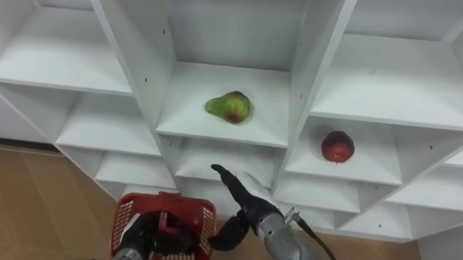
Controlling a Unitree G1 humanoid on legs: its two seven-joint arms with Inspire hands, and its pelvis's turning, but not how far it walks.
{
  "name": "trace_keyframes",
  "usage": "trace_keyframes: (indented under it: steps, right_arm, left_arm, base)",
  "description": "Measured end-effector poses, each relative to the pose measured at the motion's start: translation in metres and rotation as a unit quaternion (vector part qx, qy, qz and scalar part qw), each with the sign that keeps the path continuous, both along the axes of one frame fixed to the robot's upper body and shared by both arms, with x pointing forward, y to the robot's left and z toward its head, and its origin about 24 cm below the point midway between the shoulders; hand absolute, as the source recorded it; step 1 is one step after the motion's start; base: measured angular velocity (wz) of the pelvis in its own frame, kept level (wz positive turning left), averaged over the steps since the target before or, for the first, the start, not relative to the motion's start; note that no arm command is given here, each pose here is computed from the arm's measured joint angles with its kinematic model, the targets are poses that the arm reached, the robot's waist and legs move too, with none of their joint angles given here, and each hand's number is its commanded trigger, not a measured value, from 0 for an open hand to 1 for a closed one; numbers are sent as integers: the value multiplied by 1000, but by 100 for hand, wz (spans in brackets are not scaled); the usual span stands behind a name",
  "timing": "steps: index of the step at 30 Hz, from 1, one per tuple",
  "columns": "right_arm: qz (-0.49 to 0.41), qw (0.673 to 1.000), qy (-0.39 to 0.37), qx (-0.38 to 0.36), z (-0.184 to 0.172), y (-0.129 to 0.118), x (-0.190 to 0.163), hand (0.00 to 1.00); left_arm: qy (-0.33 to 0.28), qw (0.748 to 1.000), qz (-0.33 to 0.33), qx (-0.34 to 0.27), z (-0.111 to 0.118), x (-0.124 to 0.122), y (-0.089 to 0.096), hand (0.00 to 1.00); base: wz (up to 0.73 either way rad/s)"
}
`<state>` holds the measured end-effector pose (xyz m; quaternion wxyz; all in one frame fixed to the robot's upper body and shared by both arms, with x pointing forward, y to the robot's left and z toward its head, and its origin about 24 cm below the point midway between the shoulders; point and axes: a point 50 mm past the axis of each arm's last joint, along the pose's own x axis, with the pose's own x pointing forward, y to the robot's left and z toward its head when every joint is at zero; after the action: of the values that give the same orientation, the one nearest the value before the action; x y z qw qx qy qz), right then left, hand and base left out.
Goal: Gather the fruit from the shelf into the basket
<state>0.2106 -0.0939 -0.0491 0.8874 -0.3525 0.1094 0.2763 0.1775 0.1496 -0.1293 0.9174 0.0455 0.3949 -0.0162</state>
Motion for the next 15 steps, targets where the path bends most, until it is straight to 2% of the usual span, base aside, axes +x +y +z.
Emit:
trace_keyframes:
  steps: [8, 15]
  right_arm:
    - [49, 995, -78, -42, 23, 9, 5, 0]
    - [74, 988, -128, -52, 43, 17, 8, 0]
  left_arm:
    - [-6, 1000, 5, 2, 2, 1, 6, 100]
    - [4, 1000, 20, 12, -1, -6, 20, 100]
  base:
    - [3]
    - [4]
